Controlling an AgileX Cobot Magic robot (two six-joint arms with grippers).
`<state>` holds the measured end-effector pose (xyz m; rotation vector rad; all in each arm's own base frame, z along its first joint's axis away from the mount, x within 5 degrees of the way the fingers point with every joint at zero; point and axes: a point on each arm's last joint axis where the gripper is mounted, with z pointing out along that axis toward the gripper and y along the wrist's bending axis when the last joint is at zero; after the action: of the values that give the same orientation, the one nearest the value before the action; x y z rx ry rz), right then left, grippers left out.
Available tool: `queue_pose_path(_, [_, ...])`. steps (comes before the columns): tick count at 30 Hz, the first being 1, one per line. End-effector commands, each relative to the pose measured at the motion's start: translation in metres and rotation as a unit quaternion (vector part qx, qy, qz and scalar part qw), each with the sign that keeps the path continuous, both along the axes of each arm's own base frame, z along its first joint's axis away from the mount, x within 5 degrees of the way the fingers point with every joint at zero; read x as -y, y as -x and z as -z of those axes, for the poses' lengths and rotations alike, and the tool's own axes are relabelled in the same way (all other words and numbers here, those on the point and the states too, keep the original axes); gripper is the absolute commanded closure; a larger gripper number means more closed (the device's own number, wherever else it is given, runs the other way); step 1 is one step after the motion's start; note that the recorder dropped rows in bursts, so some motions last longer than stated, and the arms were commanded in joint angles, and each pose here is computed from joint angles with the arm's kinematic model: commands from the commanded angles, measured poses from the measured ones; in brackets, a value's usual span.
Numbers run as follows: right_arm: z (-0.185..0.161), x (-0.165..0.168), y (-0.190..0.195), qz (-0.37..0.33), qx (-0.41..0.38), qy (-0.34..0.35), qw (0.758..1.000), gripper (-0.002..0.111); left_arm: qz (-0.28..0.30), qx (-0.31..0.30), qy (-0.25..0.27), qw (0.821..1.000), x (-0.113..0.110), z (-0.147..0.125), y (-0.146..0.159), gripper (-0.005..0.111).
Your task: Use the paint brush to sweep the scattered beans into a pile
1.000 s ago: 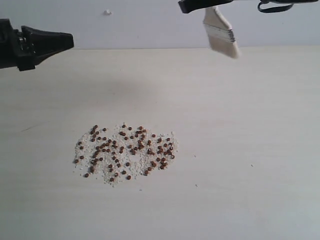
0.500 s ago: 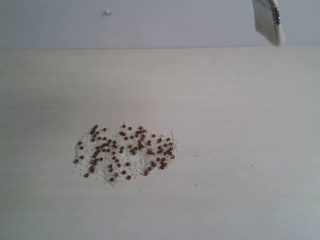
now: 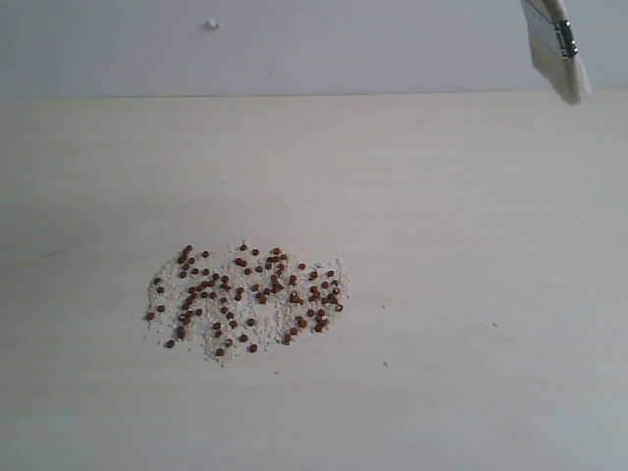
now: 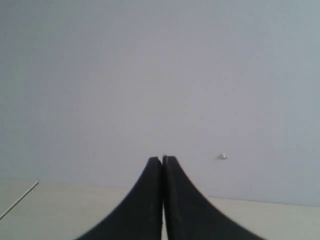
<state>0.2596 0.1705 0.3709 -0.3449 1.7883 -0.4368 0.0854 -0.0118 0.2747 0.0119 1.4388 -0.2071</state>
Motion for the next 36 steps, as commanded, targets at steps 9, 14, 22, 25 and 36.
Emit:
queue_pose_path(9, [0.030, 0.047, 0.042, 0.026, 0.038, -0.056, 0.997, 0.108, -0.050, -0.110, 0.036, 0.992, -0.009, 0.067, 0.006, 0.107])
queue_pose_path(14, [0.037, 0.052, 0.047, 0.027, 0.043, -0.080, 0.996, 0.108, -0.057, -0.137, 0.032, 0.988, -0.010, 0.075, 0.007, 0.107])
queue_pose_path(22, [0.049, 0.051, 0.049, 0.014, 0.038, -0.081, 0.996, 0.108, -0.057, -0.138, 0.032, 0.988, -0.010, 0.076, 0.007, 0.107])
queue_pose_path(25, [0.049, 0.051, 0.048, 0.013, 0.037, -0.081, 0.996, 0.108, -0.057, -0.138, 0.032, 0.988, -0.010, 0.076, 0.007, 0.107])
queue_pose_path(36, [0.088, 0.056, 0.059, -0.030, 0.088, -0.098, 0.991, 0.108, -0.057, -0.138, 0.031, 0.988, -0.010, 0.076, 0.007, 0.107])
